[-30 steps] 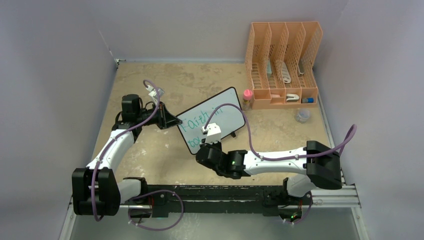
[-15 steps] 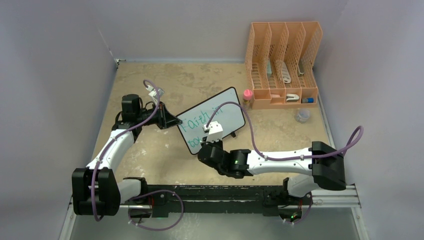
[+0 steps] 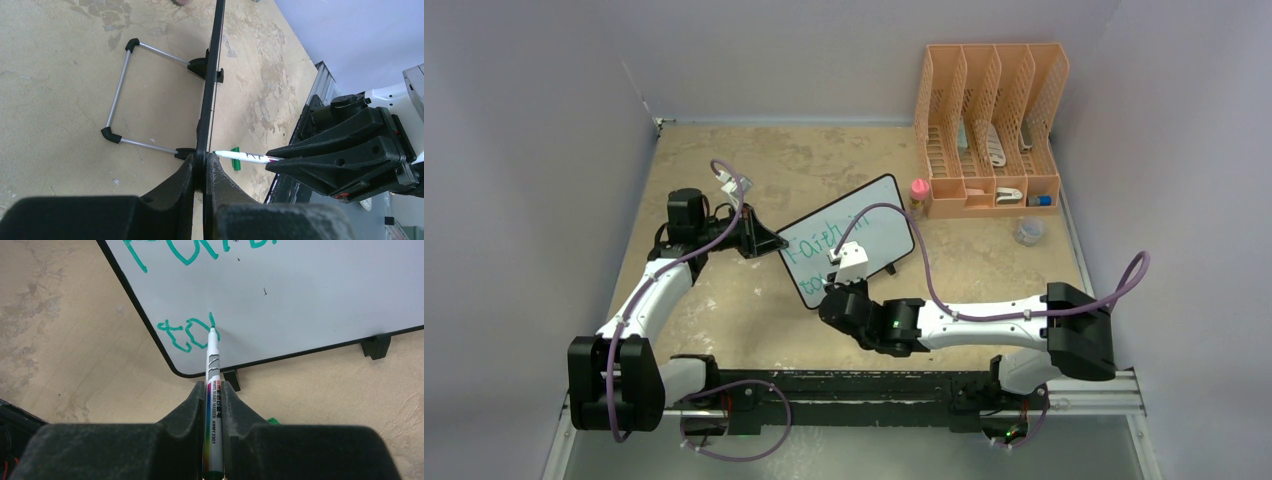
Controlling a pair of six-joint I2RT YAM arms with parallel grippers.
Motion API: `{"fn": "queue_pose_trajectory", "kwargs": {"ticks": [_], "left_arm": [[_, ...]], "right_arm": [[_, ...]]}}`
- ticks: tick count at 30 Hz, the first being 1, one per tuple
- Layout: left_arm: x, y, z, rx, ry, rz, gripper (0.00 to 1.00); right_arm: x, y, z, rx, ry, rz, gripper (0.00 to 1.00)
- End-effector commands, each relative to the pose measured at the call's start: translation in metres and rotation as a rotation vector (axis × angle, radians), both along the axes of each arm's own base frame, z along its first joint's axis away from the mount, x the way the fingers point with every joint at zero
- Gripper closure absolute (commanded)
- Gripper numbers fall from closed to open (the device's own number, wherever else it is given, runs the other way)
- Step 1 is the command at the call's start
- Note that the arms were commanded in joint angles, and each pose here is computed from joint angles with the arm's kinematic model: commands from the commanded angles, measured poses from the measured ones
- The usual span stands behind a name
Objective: Write a sentence on the whiteboard
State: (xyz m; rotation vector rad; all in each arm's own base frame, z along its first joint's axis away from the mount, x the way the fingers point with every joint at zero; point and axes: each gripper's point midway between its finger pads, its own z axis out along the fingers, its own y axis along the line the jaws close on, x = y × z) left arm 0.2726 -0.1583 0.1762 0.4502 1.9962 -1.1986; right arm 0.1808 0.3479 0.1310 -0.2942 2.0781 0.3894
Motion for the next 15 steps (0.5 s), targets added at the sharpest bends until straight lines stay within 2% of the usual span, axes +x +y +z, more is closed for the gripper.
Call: {"fn": "queue_pose_trajectory", "kwargs": {"ticks": [1,15], "left_arm": [[0.0019,0.0001,-0.0046,0.033,0.002,0.008,1.0],[0.0014,-0.0003,-0.0044,0.034,0.003,0.008,1.0]], "right_arm": [[0.0129,0.0096,0.0263,0.055,-0.057,-0.039,1.0],[0.0203,0.0109,0.0236,0.052,-0.069,-0.055,1.0]]}}
